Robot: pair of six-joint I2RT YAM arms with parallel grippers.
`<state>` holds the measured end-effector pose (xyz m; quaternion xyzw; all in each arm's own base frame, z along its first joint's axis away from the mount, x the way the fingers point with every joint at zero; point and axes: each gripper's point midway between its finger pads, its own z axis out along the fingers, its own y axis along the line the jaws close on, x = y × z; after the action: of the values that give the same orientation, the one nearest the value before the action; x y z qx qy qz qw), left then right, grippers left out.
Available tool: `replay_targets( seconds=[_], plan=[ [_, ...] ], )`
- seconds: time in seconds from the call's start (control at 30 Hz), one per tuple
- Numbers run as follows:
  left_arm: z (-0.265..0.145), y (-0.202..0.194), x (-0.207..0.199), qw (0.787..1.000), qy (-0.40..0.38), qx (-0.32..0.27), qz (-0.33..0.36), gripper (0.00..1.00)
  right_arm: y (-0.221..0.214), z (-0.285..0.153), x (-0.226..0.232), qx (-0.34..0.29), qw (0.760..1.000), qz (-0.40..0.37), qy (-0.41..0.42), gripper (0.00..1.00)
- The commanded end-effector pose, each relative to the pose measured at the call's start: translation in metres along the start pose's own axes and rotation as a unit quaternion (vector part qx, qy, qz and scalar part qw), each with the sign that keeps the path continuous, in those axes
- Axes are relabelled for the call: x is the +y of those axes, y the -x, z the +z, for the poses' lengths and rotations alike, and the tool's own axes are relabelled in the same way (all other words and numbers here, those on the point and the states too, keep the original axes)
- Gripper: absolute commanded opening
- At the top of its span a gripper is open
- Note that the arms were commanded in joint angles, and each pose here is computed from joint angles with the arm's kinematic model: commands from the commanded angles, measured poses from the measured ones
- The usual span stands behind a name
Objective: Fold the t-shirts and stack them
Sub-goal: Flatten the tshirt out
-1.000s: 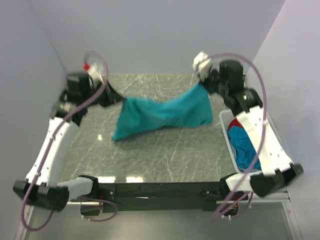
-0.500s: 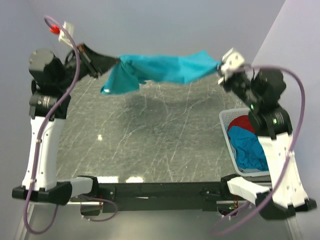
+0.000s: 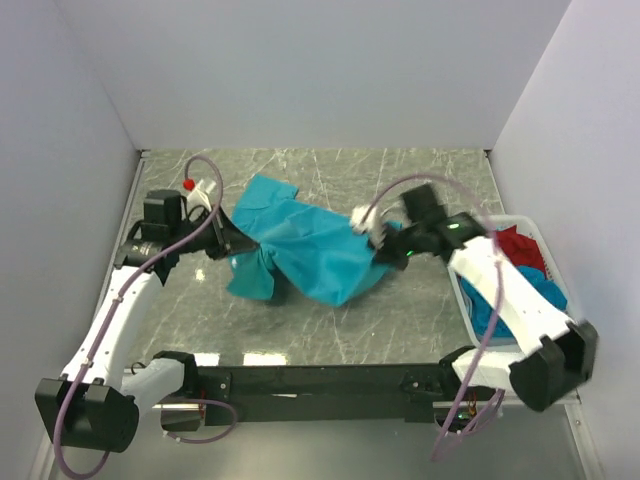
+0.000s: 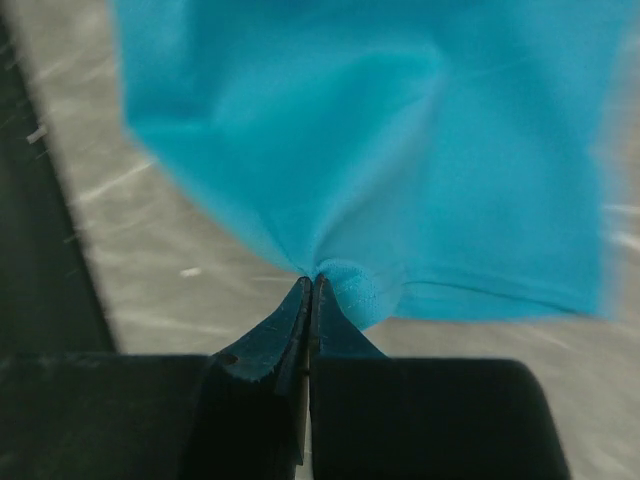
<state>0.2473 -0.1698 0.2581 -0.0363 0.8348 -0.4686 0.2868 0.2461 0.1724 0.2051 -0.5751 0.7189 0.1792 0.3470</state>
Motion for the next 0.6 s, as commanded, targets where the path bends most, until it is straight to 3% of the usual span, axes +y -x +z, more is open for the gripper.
replay_targets(
  seconds=[0.0,0.1,0.57],
  plan=[
    [0.0,-0.018,0.011,1.0,0.0,0.015,0.01,0.0,-0.03,0.036,0.06,0.068,0.993,0.011,0.096,0.0],
    [0.003,-0.029,0.028,0.999,0.021,0.03,0.001,0.0,-0.033,0.06,0.092,0.091,0.985,0.01,0.148,0.01],
    [0.004,-0.044,0.047,0.998,0.044,0.05,-0.003,0.0,-0.006,0.094,0.143,0.109,0.957,0.027,0.269,0.36]
  ],
)
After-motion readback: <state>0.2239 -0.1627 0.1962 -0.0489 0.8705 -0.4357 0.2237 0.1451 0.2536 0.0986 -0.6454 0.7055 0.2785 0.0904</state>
